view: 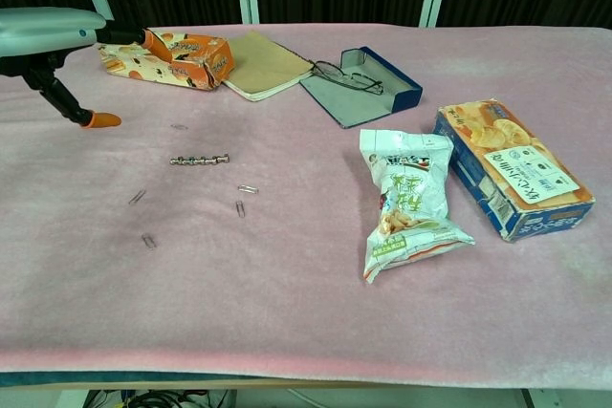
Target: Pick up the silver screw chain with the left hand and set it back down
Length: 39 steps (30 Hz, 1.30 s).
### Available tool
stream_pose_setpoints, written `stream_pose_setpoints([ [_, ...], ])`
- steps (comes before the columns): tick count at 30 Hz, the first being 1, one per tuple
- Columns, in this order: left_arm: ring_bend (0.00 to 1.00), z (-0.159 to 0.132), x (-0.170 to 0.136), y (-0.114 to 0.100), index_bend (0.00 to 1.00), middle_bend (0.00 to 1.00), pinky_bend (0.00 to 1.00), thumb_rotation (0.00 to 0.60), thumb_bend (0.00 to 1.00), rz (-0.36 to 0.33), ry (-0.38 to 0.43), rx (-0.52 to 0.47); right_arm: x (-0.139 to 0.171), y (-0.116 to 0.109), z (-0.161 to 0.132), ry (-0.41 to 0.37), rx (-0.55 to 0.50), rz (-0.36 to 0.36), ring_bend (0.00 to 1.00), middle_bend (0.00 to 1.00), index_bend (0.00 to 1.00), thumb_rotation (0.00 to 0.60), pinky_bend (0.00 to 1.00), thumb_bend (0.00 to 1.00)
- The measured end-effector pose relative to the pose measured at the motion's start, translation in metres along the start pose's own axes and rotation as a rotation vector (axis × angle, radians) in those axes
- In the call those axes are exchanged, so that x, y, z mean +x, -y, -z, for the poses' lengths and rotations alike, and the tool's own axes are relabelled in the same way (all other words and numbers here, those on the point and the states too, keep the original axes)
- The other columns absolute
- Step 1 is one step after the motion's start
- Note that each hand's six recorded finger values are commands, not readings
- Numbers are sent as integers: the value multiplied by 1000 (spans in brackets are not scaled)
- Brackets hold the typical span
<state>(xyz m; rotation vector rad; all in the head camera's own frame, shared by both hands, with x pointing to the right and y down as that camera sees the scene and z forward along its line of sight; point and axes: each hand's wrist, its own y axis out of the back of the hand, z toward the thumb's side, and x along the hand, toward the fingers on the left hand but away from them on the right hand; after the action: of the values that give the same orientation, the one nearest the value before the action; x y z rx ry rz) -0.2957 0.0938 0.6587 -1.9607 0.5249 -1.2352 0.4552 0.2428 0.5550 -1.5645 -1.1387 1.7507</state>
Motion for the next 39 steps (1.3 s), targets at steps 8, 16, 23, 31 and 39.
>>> stream_pose_setpoints([
  [8, 0, 14, 0, 12, 211, 64, 0, 600, 299, -21, -57, 12, 2, -2, 0, 4, -12, 4, 63, 0, 0, 600, 176, 87],
  [16, 0, 26, 1, 31, 265, 72, 0, 600, 339, -14, -144, 23, 3, 2, -3, -11, -10, -12, 63, 0, 0, 600, 177, 87],
  [23, 0, 23, 16, 47, 361, 85, 0, 600, 338, 17, -209, 27, 1, 2, 0, 6, -24, -21, 64, 0, 0, 600, 177, 87],
  [31, 0, -2, 41, 57, 412, 94, 0, 600, 336, 10, -223, 16, 0, 3, 0, 10, -29, -30, 63, 0, 0, 600, 177, 87],
  [39, 0, -24, 62, 67, 458, 122, 0, 600, 305, 4, -234, 46, 0, 2, 2, 14, -34, -31, 64, 0, 0, 600, 177, 87],
])
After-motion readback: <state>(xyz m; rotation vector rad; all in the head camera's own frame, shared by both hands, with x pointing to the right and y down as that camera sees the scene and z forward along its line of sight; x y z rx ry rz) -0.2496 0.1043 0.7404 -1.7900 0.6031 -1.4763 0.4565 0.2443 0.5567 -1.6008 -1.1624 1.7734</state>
